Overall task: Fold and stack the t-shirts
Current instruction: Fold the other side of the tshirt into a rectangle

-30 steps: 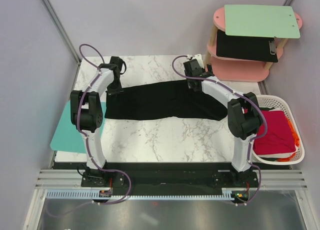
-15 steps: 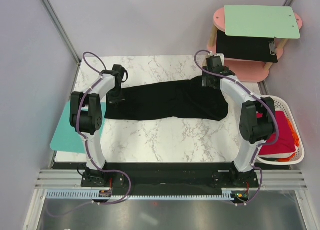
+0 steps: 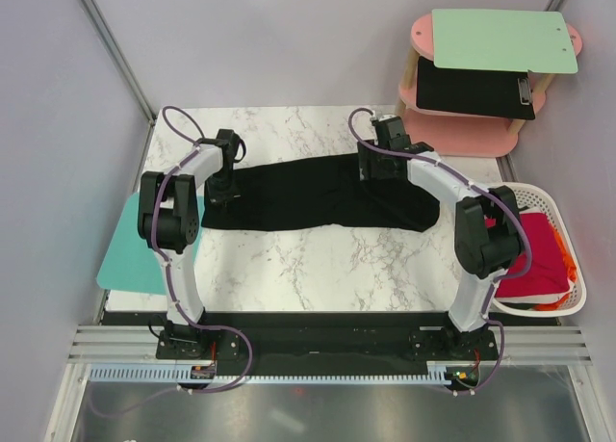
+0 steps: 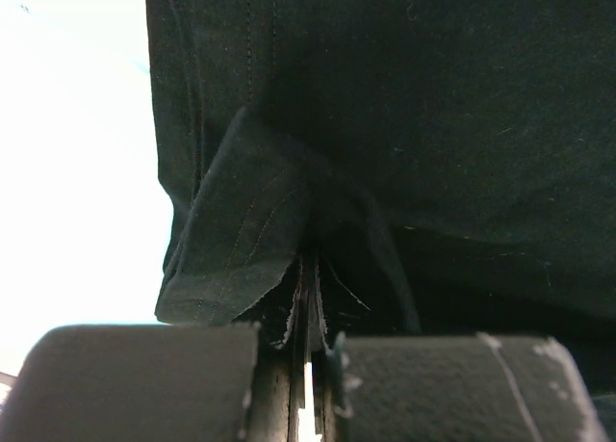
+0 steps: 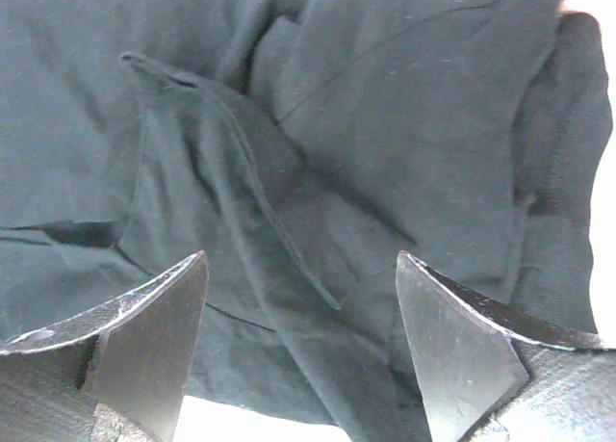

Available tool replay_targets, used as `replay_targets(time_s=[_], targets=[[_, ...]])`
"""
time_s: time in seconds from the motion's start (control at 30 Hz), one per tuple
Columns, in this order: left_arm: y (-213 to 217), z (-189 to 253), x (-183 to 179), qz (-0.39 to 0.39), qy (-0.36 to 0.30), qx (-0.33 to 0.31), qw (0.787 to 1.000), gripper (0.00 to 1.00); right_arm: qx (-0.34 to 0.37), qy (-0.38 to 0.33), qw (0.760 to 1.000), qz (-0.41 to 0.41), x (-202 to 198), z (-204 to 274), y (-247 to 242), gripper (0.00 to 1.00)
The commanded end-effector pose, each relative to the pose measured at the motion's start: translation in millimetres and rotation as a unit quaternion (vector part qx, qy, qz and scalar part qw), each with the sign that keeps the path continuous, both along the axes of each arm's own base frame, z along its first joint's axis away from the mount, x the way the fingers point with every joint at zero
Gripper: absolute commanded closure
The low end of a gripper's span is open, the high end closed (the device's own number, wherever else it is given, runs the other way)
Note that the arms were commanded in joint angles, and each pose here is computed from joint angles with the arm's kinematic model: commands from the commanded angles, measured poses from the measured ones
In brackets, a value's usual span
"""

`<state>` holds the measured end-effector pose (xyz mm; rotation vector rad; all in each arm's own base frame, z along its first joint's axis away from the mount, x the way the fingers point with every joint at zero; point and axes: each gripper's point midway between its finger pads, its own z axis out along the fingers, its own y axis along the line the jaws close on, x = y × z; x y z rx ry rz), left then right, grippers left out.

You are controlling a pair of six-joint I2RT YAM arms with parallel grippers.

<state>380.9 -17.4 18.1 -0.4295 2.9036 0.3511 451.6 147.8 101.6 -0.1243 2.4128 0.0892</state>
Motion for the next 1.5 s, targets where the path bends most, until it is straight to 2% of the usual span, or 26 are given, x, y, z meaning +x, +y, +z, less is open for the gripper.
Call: replay_targets(time_s=[0.0, 0.13, 0.17, 0.2, 0.27, 0.3, 0.33, 0.37, 0.4, 1.47], targets=[[1.0, -16.2, -0.1, -0.004, 0.014, -0.005, 1.0, 0.98, -0.001, -0.016, 1.0, 0.014, 5.7, 1.6, 11.5, 0.15], [0.9, -22.8, -3.9, -0.002, 0.023, -0.007, 1.0, 0.94, -0.021, -0.006, 1.0, 0.012, 9.3, -14.7, 14.7, 0.15], [1.0, -24.1, -4.7, -0.002, 0.024, -0.007, 1.0, 0.92, -0.022, -0.004, 1.0, 0.011, 10.5, -17.0, 15.8, 0.15], [1.0, -23.5, -4.6, -0.002, 0.024, -0.007, 1.0, 0.85, -0.032, -0.004, 0.999, 0.004, 12.1, -19.4, 12.7, 0.15], [1.3, -23.2, -4.9, -0.001, 0.023, -0.008, 1.0, 0.65, -0.041, 0.0, 0.999, -0.003, 13.6, -25.9, 11.6, 0.16], [1.2, -23.5, -5.4, -0.002, 0.024, -0.008, 1.0, 0.37, -0.052, -0.001, 0.999, -0.012, 14.5, -28.4, 7.5, 0.17], [1.5, -23.8, -5.5, -0.002, 0.024, -0.008, 1.0, 0.24, -0.059, 0.001, 0.998, -0.018, 15.2, -31.8, 3.9, 0.21], [1.2, -24.2, -6.1, -0.002, 0.024, -0.008, 1.0, 0.16, -0.066, 0.0, 0.998, -0.025, 16.2, -32.9, 1.0, 0.29], [1.2, -24.8, -5.9, -0.002, 0.025, -0.008, 1.0, 0.08, -0.076, -0.001, 0.997, -0.033, 17.2, -34.3, -2.6, 0.3], [-2.6, -30.8, -9.1, -0.008, 0.034, -0.013, 0.999, 0.06, -0.06, -0.038, 0.997, -0.032, 25.6, -4.2, 0.9, 0.27]])
